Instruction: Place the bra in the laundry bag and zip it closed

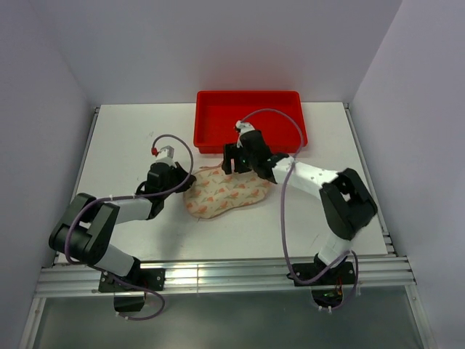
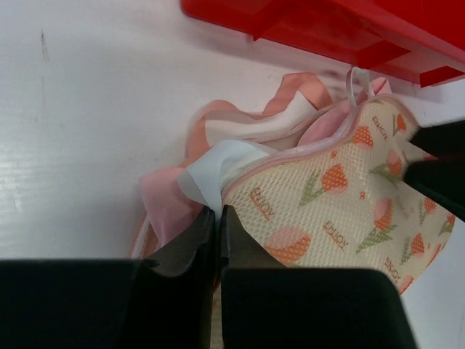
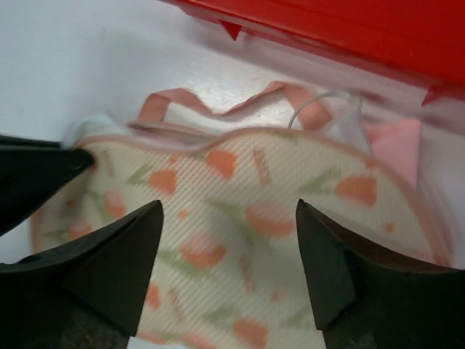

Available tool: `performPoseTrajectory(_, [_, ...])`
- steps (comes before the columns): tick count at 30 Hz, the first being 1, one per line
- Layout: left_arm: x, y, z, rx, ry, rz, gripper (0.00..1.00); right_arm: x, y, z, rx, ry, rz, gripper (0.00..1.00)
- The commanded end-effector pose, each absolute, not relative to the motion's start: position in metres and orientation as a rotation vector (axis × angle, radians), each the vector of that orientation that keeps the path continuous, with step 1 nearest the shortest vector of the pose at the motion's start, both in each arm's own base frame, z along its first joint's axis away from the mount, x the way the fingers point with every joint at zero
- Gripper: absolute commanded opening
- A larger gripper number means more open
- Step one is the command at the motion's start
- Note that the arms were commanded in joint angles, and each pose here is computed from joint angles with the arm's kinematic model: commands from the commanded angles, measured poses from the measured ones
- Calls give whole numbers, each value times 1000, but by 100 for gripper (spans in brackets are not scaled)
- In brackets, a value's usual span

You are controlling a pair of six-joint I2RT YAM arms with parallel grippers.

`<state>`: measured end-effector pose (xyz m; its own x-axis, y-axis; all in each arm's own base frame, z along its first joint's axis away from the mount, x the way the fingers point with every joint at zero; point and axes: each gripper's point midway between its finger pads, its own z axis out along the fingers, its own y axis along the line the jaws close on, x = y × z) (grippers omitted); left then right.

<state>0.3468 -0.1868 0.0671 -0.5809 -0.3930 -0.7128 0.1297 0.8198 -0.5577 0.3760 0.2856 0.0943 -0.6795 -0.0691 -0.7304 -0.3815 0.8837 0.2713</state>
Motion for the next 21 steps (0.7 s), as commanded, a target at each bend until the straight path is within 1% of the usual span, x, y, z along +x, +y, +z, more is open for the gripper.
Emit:
performPoseTrajectory(1, [345, -186, 60, -290, 2067, -765, 6, 355, 292, 163, -137, 2122, 656, 82])
performPoseTrajectory(2, [344, -187, 58, -316, 2072, -781, 5, 345, 293, 165, -111, 2107, 696, 84])
performPoseTrajectory(3, [340, -186, 53, -331, 2085, -785, 5, 325, 286, 144, -92, 2136, 712, 86])
performPoseTrajectory(4, [339, -186, 50, -344, 2091, -789, 4, 316, 291, 171, -73, 2041, 809, 89])
performPoseTrajectory(5, [336, -186, 46, -368, 2100, -794, 4, 298, 299, 168, -47, 2050, 885, 90])
performPoseTrajectory(6, [333, -184, 42, -384, 2109, -793, 3, 280, 294, 146, -30, 2089, 899, 90])
performPoseTrajectory(7, [332, -183, 39, -395, 2110, -793, 3, 272, 298, 156, -14, 2045, 964, 91])
performPoseTrajectory(8, [332, -182, 36, -415, 2114, -792, 3, 250, 302, 137, -5, 2102, 1017, 91])
performPoseTrajectory(9, [331, -182, 34, -423, 2120, -790, 3, 243, 303, 131, 5, 2114, 1039, 91])
performPoseTrajectory(10, [332, -181, 33, -427, 2117, -784, 4, 239, 307, 131, 18, 2102, 1079, 91])
performPoseTrajectory(13, [332, -178, 35, -428, 2106, -760, 6, 225, 311, 103, 82, 2162, 1135, 92])
performPoseTrajectory(16, [331, -173, 36, -422, 2103, -731, 7, 219, 317, 86, 169, 2198, 1218, 93])
performPoseTrajectory(21, [328, -173, 32, -408, 2110, -724, 8, 221, 341, 82, 202, 2194, 1328, 94])
